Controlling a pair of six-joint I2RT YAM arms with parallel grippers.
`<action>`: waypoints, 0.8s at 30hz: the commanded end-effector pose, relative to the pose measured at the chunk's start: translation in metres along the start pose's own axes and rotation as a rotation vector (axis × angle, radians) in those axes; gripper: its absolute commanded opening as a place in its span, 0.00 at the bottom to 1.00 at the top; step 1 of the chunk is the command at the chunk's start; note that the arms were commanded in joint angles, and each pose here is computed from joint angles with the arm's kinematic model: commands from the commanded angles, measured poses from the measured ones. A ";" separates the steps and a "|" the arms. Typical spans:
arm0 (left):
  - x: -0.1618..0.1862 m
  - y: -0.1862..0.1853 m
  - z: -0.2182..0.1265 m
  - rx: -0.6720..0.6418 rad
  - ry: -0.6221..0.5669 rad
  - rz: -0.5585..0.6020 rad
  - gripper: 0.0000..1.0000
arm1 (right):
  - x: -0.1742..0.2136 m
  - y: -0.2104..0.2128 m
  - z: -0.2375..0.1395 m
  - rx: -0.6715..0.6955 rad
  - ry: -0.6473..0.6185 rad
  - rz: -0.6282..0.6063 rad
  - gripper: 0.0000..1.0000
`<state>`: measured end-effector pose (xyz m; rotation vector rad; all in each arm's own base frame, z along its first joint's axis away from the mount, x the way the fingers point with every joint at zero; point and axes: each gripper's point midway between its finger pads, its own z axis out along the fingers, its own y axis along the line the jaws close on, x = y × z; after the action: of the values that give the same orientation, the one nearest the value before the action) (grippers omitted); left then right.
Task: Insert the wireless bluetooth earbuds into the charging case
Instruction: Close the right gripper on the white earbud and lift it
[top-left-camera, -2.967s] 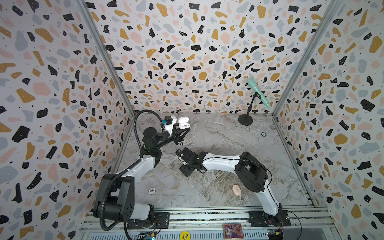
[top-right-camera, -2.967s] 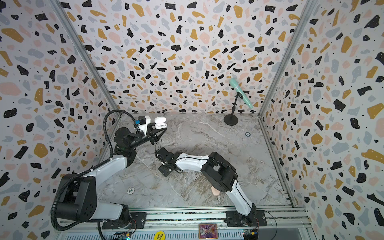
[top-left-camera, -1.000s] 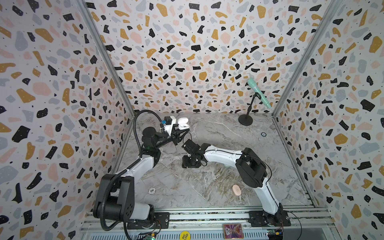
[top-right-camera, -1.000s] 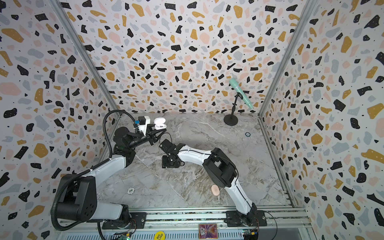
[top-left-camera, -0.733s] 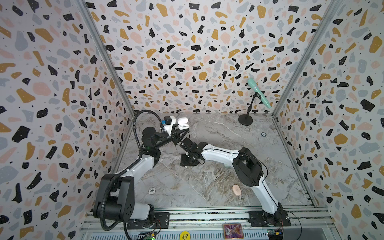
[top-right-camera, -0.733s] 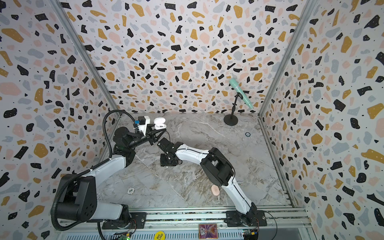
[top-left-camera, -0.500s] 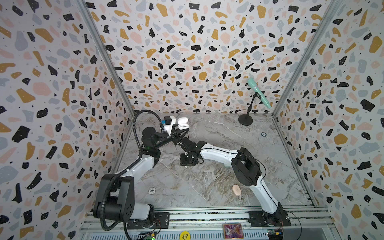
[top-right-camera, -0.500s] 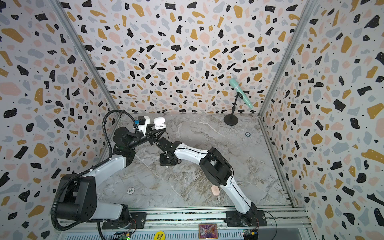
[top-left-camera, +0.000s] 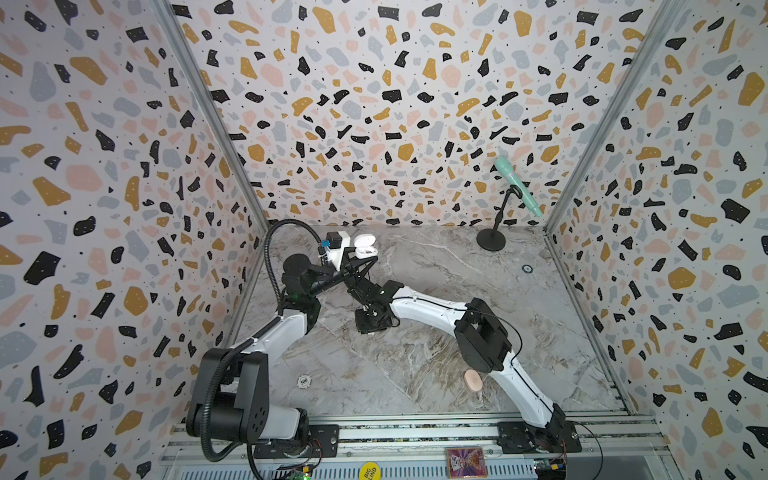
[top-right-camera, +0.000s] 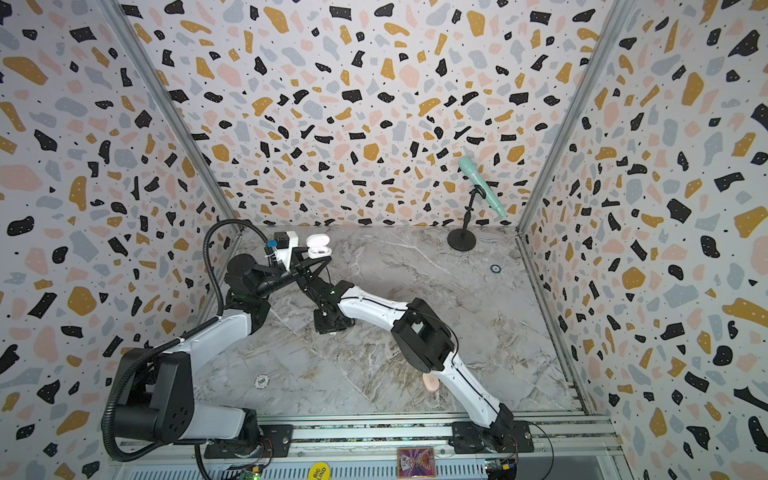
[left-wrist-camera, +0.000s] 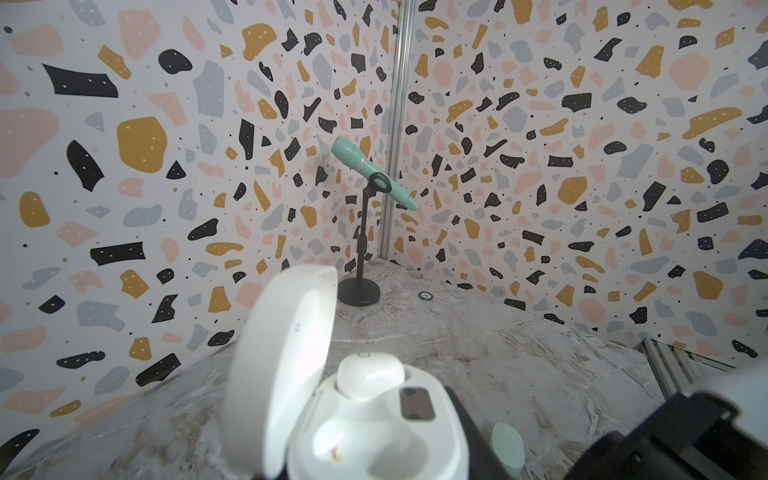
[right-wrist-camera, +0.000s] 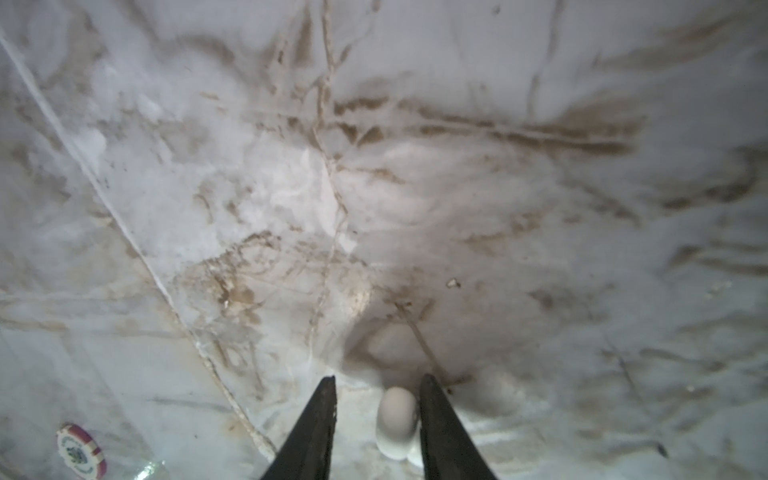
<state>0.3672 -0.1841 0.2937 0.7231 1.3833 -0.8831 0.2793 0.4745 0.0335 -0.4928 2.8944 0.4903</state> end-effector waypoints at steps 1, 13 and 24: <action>-0.019 -0.004 0.001 0.023 -0.048 0.058 0.32 | 0.011 -0.006 -0.001 0.079 0.030 -0.054 0.35; -0.019 -0.004 0.001 0.021 -0.048 0.053 0.32 | 0.019 -0.011 0.001 0.139 0.049 -0.097 0.28; -0.019 -0.003 0.002 0.024 -0.049 0.050 0.32 | 0.019 -0.012 0.000 0.169 0.053 -0.121 0.25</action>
<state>0.3669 -0.1842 0.2947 0.7201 1.3811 -0.8875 0.2705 0.4665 0.0296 -0.6248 2.8826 0.2937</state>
